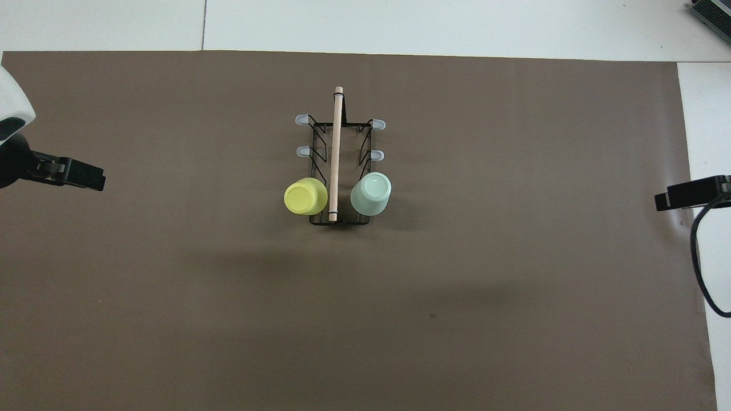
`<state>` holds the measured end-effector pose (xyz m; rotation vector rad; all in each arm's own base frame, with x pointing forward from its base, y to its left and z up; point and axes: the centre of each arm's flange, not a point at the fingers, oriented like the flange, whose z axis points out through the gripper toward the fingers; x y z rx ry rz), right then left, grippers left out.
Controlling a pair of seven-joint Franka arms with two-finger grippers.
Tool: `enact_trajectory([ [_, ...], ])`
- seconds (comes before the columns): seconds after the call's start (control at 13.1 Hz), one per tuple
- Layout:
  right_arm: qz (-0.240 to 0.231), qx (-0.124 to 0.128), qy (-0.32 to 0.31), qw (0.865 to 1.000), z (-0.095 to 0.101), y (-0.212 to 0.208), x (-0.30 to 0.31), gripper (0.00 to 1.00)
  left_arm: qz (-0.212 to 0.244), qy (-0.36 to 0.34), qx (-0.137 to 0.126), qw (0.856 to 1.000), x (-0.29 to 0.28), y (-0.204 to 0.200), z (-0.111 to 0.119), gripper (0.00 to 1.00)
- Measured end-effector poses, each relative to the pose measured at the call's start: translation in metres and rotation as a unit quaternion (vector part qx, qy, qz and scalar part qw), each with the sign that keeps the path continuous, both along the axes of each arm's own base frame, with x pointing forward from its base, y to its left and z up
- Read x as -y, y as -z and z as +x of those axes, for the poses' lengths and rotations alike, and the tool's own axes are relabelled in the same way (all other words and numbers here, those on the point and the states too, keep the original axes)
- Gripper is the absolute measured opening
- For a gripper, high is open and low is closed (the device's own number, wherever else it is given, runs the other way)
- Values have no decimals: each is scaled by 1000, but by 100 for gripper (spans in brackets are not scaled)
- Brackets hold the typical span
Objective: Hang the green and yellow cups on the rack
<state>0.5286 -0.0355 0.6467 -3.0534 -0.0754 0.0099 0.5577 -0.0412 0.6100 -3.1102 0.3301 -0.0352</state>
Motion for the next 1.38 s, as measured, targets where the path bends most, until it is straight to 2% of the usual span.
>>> enact_trajectory([
  [1.07, 0, -7, -1, 1000, 5, 8, -1, 100, 0, 0, 0, 1000, 0, 0, 0, 100],
  [1.38, -1, 7, -1, 1000, 8, -3, -1, 100, 0, 0, 0, 1000, 0, 0, 0, 100],
])
